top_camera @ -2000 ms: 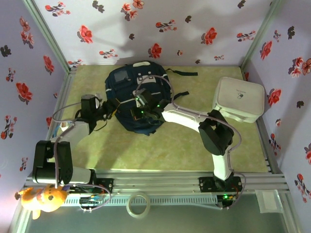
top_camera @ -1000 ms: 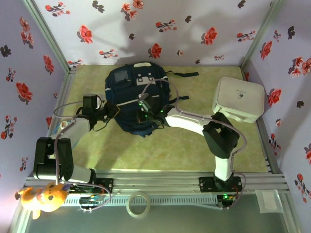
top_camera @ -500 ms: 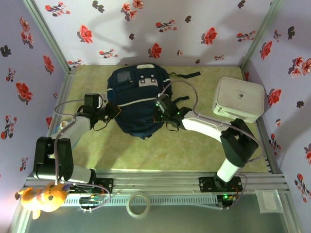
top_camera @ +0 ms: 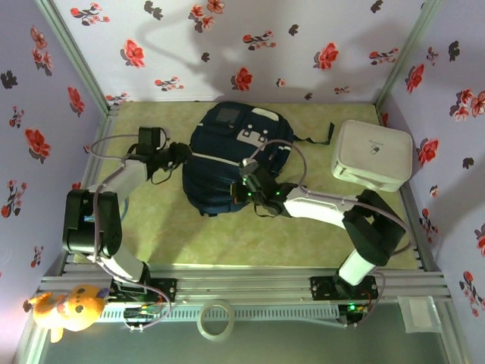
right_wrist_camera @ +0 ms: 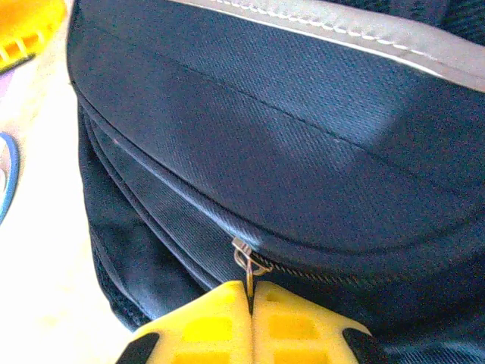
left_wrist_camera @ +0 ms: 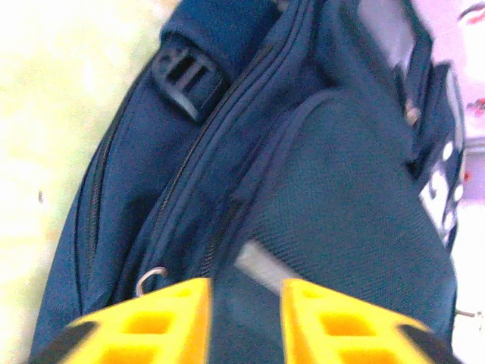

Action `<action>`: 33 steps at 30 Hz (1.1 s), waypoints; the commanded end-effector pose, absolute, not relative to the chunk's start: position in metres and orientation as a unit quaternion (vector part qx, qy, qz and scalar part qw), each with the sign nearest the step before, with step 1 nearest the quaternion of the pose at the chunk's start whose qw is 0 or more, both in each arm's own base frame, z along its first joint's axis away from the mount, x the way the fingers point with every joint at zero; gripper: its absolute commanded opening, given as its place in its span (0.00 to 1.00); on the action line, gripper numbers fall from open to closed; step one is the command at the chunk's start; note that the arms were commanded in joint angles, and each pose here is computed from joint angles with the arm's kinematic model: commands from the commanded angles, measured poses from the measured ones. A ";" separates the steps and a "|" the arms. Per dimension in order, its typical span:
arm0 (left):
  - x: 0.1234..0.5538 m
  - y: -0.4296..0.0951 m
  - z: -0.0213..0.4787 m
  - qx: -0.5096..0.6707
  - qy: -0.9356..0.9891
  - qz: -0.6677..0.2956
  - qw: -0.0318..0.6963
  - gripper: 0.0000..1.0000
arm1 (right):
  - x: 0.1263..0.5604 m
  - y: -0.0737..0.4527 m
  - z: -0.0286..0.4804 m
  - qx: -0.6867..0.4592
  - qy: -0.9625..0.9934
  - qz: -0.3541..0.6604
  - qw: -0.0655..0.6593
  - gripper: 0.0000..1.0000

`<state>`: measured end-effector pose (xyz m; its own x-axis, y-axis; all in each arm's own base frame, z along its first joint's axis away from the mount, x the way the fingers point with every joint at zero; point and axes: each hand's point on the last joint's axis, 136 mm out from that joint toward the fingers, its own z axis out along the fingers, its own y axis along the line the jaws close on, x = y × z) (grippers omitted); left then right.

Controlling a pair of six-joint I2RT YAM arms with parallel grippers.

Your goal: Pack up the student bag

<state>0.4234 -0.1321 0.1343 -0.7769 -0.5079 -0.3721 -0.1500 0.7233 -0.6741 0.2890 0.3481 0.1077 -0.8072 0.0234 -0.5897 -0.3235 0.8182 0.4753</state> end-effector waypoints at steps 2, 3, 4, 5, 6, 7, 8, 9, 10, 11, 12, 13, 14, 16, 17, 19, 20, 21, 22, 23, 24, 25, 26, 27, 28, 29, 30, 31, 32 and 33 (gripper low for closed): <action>0.429 -0.114 0.143 -0.206 0.882 -0.292 0.308 0.46 | 0.304 0.384 0.138 -0.072 0.878 0.346 0.323 0.00; 0.423 -0.113 0.142 -0.215 0.880 -0.295 0.303 0.51 | 0.306 0.390 0.142 -0.072 0.875 0.352 0.323 0.00; 0.418 -0.114 0.147 -0.219 0.875 -0.308 0.304 0.54 | 0.307 0.395 0.144 -0.076 0.874 0.357 0.320 0.00; 0.416 -0.116 0.153 -0.219 0.869 -0.318 0.309 0.56 | 0.307 0.399 0.146 -0.079 0.874 0.360 0.316 0.00; 0.413 -0.117 0.159 -0.224 0.863 -0.327 0.314 0.59 | 0.307 0.401 0.148 -0.084 0.876 0.359 0.311 0.00; 0.411 -0.118 0.164 -0.230 0.856 -0.335 0.320 0.60 | 0.307 0.403 0.149 -0.089 0.878 0.357 0.308 0.00; 0.409 -0.118 0.166 -0.235 0.850 -0.340 0.325 0.62 | 0.307 0.403 0.149 -0.093 0.878 0.354 0.307 0.00; 0.407 -0.117 0.167 -0.245 0.844 -0.346 0.329 0.63 | 0.307 0.403 0.150 -0.095 0.879 0.353 0.307 0.00; 0.405 -0.117 0.165 -0.257 0.838 -0.351 0.329 0.64 | 0.307 0.403 0.150 -0.097 0.878 0.351 0.310 0.00; 0.403 -0.118 0.162 -0.268 0.833 -0.357 0.326 0.64 | 0.308 0.403 0.150 -0.096 0.878 0.350 0.312 0.00; 0.401 -0.119 0.158 -0.279 0.828 -0.366 0.321 0.64 | 0.309 0.402 0.150 -0.095 0.878 0.347 0.315 0.00; 0.400 -0.123 0.156 -0.285 0.823 -0.375 0.316 0.64 | 0.311 0.402 0.153 -0.093 0.876 0.348 0.320 0.00; 0.398 -0.126 0.152 -0.290 0.821 -0.384 0.306 0.64 | 0.312 0.402 0.153 -0.091 0.875 0.348 0.323 0.00; 0.397 -0.136 0.150 -0.296 0.813 -0.411 0.286 0.62 | 0.313 0.403 0.156 -0.088 0.873 0.352 0.326 0.00; 0.397 -0.140 0.151 -0.297 0.809 -0.423 0.280 0.61 | 0.313 0.404 0.156 -0.089 0.873 0.353 0.324 0.00; 0.396 -0.147 0.152 -0.302 0.800 -0.440 0.274 0.59 | 0.312 0.405 0.156 -0.089 0.875 0.355 0.318 0.00; 0.396 -0.149 0.152 -0.303 0.800 -0.441 0.272 0.58 | 0.311 0.406 0.156 -0.090 0.875 0.356 0.316 0.00; 0.395 -0.150 0.150 -0.304 0.801 -0.439 0.269 0.57 | 0.310 0.406 0.156 -0.089 0.875 0.358 0.315 0.00; 0.394 -0.151 0.148 -0.306 0.802 -0.439 0.265 0.57 | 0.310 0.406 0.156 -0.087 0.874 0.360 0.316 0.00; 0.393 -0.152 0.145 -0.306 0.803 -0.438 0.262 0.56 | 0.310 0.406 0.155 -0.085 0.872 0.361 0.319 0.00; 0.392 -0.153 0.142 -0.308 0.805 -0.437 0.258 0.55 | 0.309 0.406 0.154 -0.084 0.871 0.363 0.320 0.00; 0.392 -0.153 0.136 -0.312 0.807 -0.434 0.252 0.54 | 0.309 0.406 0.153 -0.080 0.871 0.365 0.319 0.00; 0.391 -0.153 0.131 -0.318 0.808 -0.431 0.245 0.53 | 0.309 0.405 0.151 -0.078 0.872 0.364 0.318 0.00; 0.389 -0.153 0.125 -0.325 0.808 -0.430 0.237 0.51 | 0.309 0.405 0.150 -0.076 0.873 0.364 0.316 0.00; 0.389 -0.153 0.122 -0.329 0.808 -0.429 0.232 0.50 | 0.309 0.406 0.150 -0.073 0.873 0.365 0.316 0.00; 0.388 -0.153 0.119 -0.332 0.809 -0.428 0.230 0.49 | 0.309 0.405 0.150 -0.070 0.873 0.364 0.316 0.00; 0.389 -0.154 0.118 -0.333 0.810 -0.426 0.227 0.49 | 0.309 0.405 0.150 -0.069 0.873 0.364 0.316 0.00; 0.389 -0.155 0.116 -0.334 0.810 -0.426 0.225 0.49 | 0.309 0.405 0.148 -0.067 0.875 0.363 0.315 0.00; 0.390 -0.157 0.115 -0.332 0.811 -0.427 0.223 0.48 | 0.310 0.405 0.147 -0.065 0.876 0.361 0.314 0.00; 0.392 -0.159 0.116 -0.328 0.811 -0.429 0.226 0.47 | 0.309 0.405 0.145 -0.066 0.878 0.358 0.311 0.00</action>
<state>0.3905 -0.1509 0.1172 -0.6737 -0.7316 -0.1038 -0.3414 0.4328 -0.8344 0.3054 0.3934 0.1330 -0.8161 0.0662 -0.5741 -0.3294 0.7629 0.5562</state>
